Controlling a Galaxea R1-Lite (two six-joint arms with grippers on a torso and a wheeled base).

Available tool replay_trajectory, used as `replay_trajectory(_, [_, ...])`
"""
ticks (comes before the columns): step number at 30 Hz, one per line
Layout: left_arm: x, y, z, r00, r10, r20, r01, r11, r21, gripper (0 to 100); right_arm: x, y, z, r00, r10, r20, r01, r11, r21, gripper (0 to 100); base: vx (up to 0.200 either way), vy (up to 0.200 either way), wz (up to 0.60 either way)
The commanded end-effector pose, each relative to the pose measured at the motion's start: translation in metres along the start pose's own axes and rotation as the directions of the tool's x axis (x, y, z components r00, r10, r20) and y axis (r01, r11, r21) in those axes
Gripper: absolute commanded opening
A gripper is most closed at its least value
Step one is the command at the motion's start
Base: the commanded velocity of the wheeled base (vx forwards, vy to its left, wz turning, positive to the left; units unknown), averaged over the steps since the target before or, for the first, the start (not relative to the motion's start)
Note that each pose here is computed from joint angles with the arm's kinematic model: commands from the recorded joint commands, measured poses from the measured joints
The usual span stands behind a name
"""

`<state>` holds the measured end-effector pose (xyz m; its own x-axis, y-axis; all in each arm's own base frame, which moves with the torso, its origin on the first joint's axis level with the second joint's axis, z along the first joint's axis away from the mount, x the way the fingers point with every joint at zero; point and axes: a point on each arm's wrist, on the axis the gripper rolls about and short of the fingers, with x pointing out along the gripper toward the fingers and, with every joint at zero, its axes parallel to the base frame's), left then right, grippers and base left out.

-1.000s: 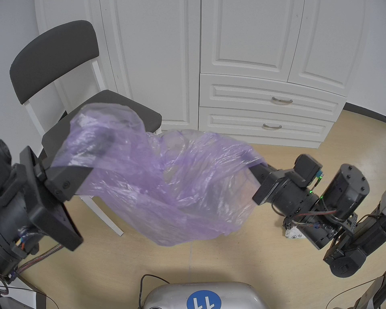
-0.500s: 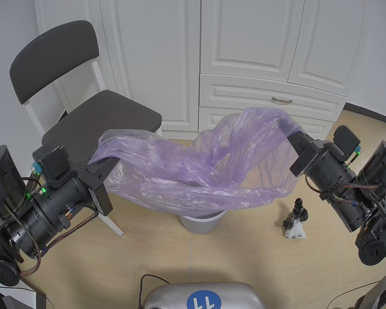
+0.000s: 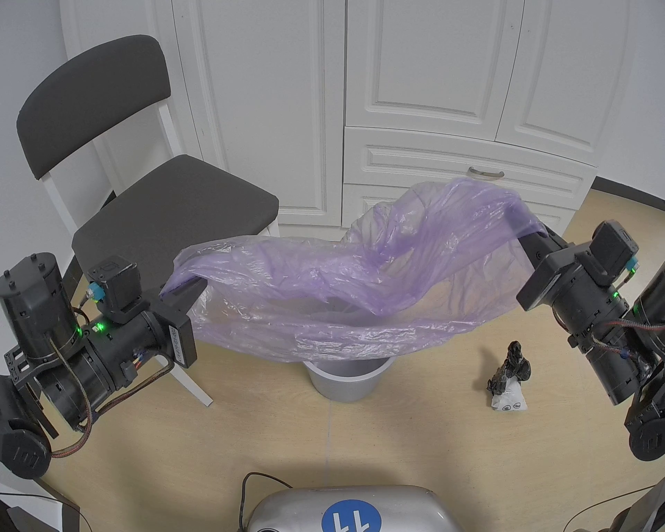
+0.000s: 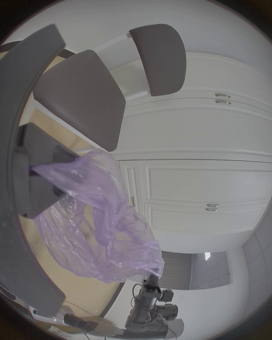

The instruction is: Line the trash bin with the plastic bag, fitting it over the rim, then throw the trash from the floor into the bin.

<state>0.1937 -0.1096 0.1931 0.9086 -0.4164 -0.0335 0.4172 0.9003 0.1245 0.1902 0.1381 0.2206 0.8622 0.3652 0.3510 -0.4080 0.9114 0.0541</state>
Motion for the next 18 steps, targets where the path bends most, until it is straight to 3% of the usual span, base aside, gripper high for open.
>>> replay_trajectory(1, [0.008,0.010,-0.007,0.998,0.046,-0.032,-0.045,0.999,0.008,0,-0.009,-0.003,-0.014,0.997,-0.046,-0.069,0.039,0.995,-0.089,0,0.000,0.000,0.00])
replay_trajectory(3, [0.012,0.015,-0.011,0.996,0.072,-0.048,-0.071,0.997,0.021,0,-0.016,-0.005,-0.022,0.989,-0.080,-0.121,0.059,0.984,-0.169,0,0.000,0.000,0.00])
replay_trajectory(7, [0.014,0.020,-0.014,0.994,0.093,-0.063,-0.091,0.995,0.029,0,-0.025,-0.008,-0.030,0.973,-0.120,-0.196,0.070,0.967,-0.245,0,0.000,0.000,0.00])
replay_trajectory(18, [0.030,0.029,-0.027,0.984,0.135,-0.114,-0.130,0.990,0.051,0,-0.042,-0.012,-0.051,0.926,-0.155,-0.343,0.021,0.932,-0.363,0,0.000,0.000,0.00])
